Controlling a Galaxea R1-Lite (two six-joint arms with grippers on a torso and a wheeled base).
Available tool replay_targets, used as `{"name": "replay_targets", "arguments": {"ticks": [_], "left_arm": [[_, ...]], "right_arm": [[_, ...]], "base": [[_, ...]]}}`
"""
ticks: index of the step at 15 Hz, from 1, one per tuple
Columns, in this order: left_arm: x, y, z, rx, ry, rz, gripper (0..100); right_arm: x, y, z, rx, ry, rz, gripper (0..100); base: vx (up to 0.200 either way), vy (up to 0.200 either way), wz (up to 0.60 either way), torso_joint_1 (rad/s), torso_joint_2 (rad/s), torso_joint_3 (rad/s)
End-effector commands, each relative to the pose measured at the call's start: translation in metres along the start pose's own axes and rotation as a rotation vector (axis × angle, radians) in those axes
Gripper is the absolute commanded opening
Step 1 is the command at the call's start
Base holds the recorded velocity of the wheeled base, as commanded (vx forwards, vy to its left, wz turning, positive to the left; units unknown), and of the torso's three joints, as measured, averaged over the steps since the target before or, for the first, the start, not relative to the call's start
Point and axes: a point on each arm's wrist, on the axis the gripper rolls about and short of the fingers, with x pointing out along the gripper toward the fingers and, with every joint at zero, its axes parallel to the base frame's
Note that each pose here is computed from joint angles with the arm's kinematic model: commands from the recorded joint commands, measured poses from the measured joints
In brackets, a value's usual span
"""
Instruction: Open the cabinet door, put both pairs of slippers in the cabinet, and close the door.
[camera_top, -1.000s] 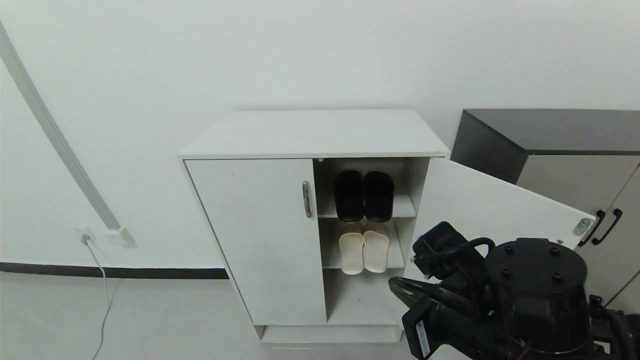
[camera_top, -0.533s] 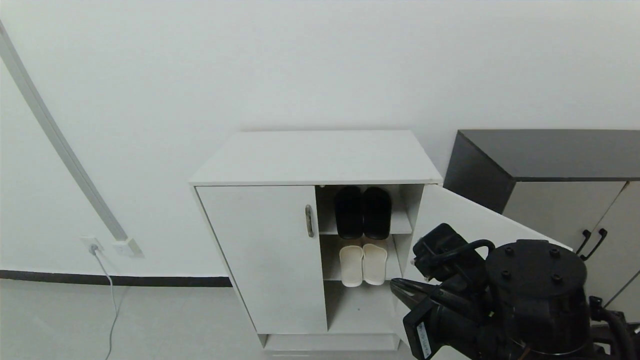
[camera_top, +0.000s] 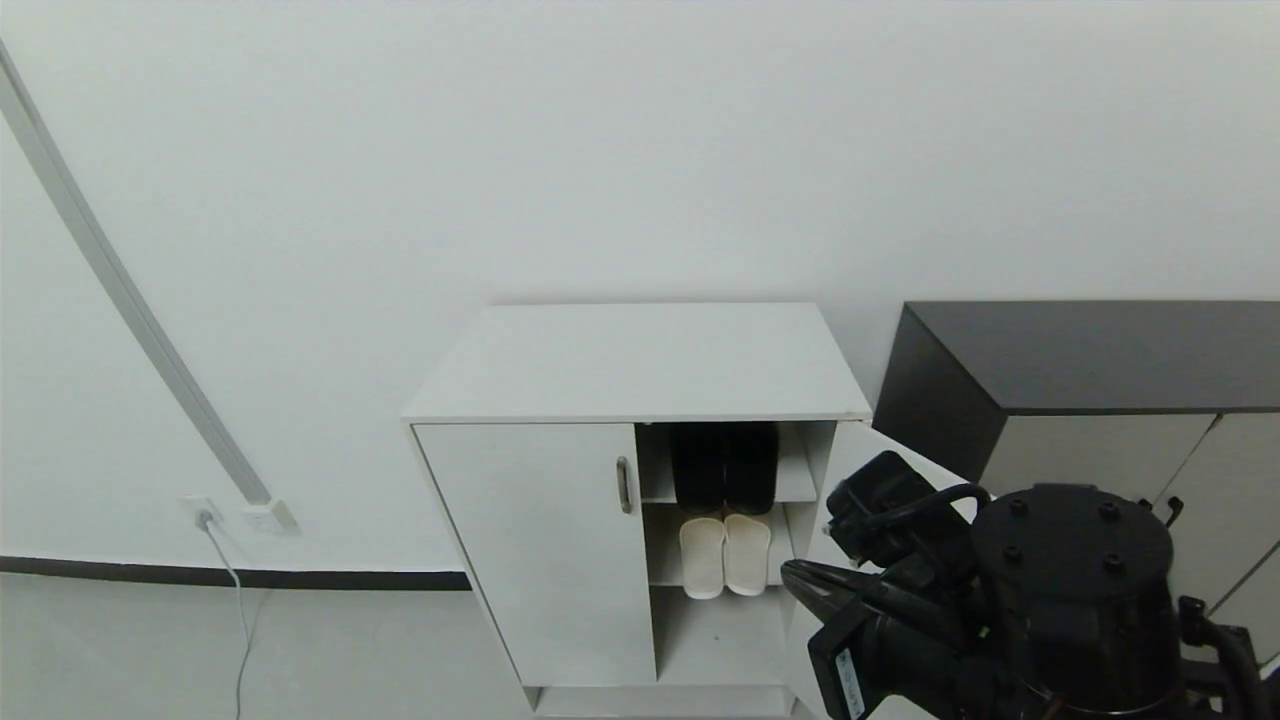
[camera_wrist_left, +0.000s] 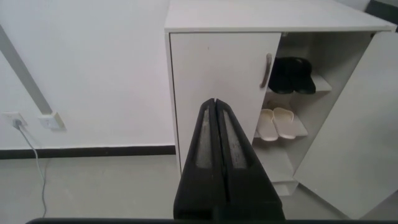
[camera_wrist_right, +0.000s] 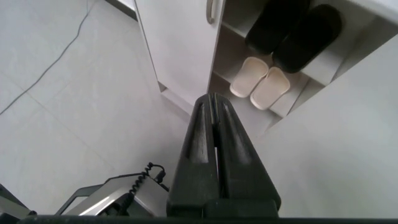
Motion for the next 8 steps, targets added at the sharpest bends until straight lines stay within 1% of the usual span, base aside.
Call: {"name": "replay_targets", "arguments": {"ticks": [1, 4, 8], "left_arm": [[0.0000, 0.0000, 0.0000, 0.000, 0.000, 0.000, 0], [0.0000, 0.0000, 0.0000, 0.000, 0.000, 0.001, 0], [0.0000, 0.0000, 0.0000, 0.000, 0.000, 0.001, 0]], "right_arm": [[-0.0002, 0.0001, 0.0002, 0.001, -0.001, 0.002, 0], [-0.0006, 0.0000, 0.0003, 0.003, -0.004, 0.004, 0], [-0.0003, 0.0000, -0.0005, 0.000, 0.001, 0.002, 0]], "base": [[0.000, 0.000, 0.00, 0.217, -0.47, -0.266], [0.000, 0.000, 0.00, 0.193, -0.41, -0.225], [0.000, 0.000, 0.00, 0.166, -0.36, -0.200]]}}
